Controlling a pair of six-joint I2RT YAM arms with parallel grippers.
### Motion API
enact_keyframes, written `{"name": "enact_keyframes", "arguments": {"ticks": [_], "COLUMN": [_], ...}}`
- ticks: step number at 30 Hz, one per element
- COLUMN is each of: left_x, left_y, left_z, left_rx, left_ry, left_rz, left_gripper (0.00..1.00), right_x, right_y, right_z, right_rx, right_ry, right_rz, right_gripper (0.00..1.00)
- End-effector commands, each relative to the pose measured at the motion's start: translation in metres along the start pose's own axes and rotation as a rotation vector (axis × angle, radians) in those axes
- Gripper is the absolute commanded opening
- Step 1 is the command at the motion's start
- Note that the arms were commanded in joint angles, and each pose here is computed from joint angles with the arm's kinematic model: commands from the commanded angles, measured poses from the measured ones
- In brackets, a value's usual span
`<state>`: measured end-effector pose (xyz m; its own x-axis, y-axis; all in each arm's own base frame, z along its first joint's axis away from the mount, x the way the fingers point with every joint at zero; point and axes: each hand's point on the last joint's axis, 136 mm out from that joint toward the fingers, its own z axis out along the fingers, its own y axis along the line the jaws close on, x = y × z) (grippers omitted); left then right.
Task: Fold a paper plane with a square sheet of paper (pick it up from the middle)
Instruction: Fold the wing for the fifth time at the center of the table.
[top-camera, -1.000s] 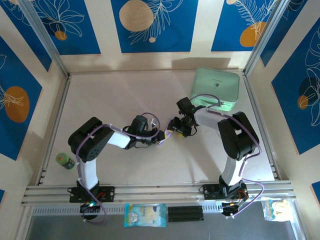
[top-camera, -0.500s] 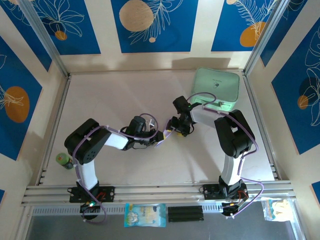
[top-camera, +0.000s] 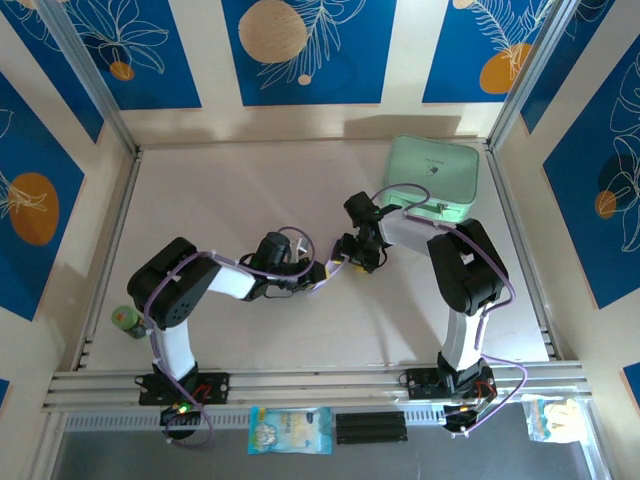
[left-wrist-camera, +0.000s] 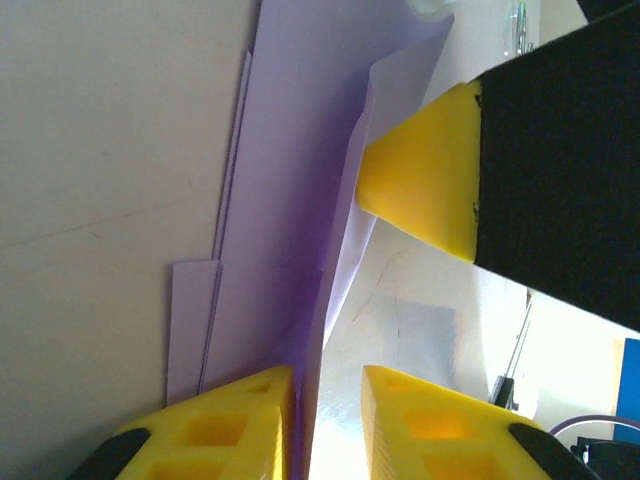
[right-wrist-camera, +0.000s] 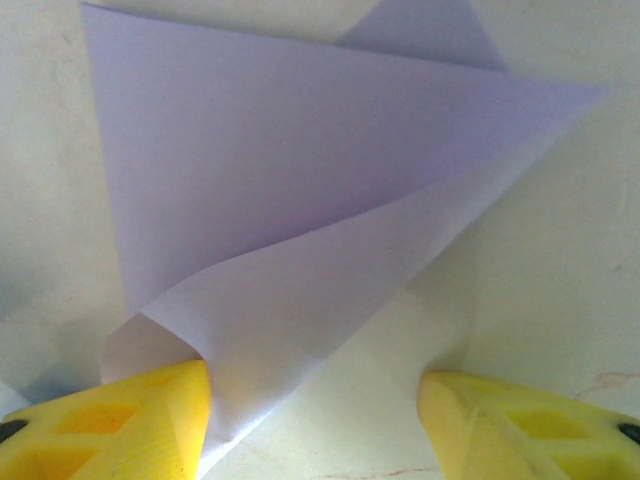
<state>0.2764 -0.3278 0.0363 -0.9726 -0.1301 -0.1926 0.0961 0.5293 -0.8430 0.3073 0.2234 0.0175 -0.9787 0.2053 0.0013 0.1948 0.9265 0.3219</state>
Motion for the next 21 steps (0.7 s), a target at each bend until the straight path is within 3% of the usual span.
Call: {"name": "enact_keyframes", "arguments": {"ticks": [1, 21], "left_x": [-0.009, -0.015], "left_y": [0.004, 0.006], "left_z": [-0.007, -0.022], "left_rx": [-0.022, -0.072], "left_ry": [-0.049, -0.09], "left_rz": [-0.014, 0.02], "left_gripper": [0.27, 0.36], "right_x": [0.02, 0.02], "right_y": [-0.017, -0.015], "right_z": [0.041, 0.041], "right_rx": [0.056, 0.067], "right_ry": [0.079, 0.083], "right_rz": [-0.055, -0.081], "right_gripper": [0.61, 0.61]}}
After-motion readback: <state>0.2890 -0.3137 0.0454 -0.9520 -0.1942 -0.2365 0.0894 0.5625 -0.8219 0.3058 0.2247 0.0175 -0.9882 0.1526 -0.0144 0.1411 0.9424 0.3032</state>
